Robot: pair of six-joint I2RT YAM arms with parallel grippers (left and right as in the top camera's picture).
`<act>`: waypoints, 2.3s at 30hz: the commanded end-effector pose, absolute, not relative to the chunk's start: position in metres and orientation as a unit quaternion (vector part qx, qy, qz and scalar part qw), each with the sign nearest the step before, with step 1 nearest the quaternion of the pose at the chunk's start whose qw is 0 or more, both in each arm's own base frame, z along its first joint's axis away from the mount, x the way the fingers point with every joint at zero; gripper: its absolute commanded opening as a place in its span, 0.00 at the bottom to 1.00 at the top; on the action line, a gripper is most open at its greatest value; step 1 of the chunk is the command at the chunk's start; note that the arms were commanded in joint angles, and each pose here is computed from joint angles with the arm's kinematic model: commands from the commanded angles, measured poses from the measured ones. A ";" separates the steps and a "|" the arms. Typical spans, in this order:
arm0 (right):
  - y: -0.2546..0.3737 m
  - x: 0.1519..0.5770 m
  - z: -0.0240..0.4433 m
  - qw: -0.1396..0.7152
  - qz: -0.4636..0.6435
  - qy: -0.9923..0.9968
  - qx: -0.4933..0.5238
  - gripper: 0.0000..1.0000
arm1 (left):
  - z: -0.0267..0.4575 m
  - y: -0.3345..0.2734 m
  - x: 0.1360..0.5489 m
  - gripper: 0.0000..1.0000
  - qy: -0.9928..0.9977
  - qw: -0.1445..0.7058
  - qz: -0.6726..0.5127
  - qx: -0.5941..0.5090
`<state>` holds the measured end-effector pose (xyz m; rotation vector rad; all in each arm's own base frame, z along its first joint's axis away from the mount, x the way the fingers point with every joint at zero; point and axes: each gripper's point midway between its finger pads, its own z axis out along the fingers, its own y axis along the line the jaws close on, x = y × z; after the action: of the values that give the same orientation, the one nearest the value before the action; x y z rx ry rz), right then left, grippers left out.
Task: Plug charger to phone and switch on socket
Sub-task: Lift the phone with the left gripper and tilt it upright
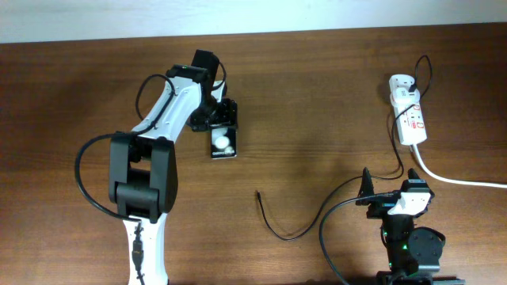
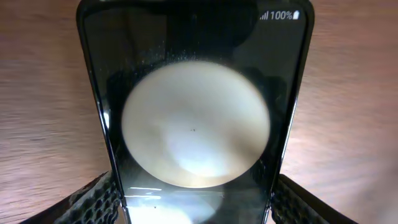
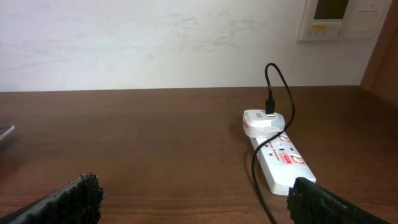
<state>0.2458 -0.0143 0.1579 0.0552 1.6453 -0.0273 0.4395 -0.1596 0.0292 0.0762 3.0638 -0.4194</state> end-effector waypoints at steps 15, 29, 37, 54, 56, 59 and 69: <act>-0.014 0.246 0.155 0.678 -0.014 0.734 0.022 0.99 | 0.182 -0.247 0.437 0.00 0.762 -0.121 -0.634 -0.059; -0.014 0.246 0.155 0.678 -0.014 0.734 0.022 0.99 | 0.205 -0.240 0.435 0.00 0.691 -0.283 -0.634 -0.200; -0.014 0.246 0.155 0.678 -0.014 0.734 0.022 0.99 | 0.205 -0.240 0.435 0.00 0.679 -0.319 -0.618 -0.238; -0.014 0.246 0.155 0.678 -0.014 0.734 0.022 0.99 | 0.203 -0.240 0.436 0.00 0.673 -0.337 -0.603 -0.265; -0.014 0.246 0.155 0.678 -0.014 0.734 0.022 0.99 | 0.203 -0.240 0.436 0.00 0.672 -0.337 -0.603 -0.265; -0.014 0.246 0.155 0.678 -0.014 0.734 0.022 0.99 | 0.203 -0.240 0.436 0.00 0.672 -0.337 -0.603 -0.265; -0.014 0.246 0.155 0.678 -0.014 0.734 0.022 0.99 | 0.201 -0.241 0.436 0.00 0.676 -0.334 -0.600 -0.267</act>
<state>0.2458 -0.0143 0.1579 0.0555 1.6453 -0.0271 0.4341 -0.2419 0.1850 -1.1400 2.7670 -2.3854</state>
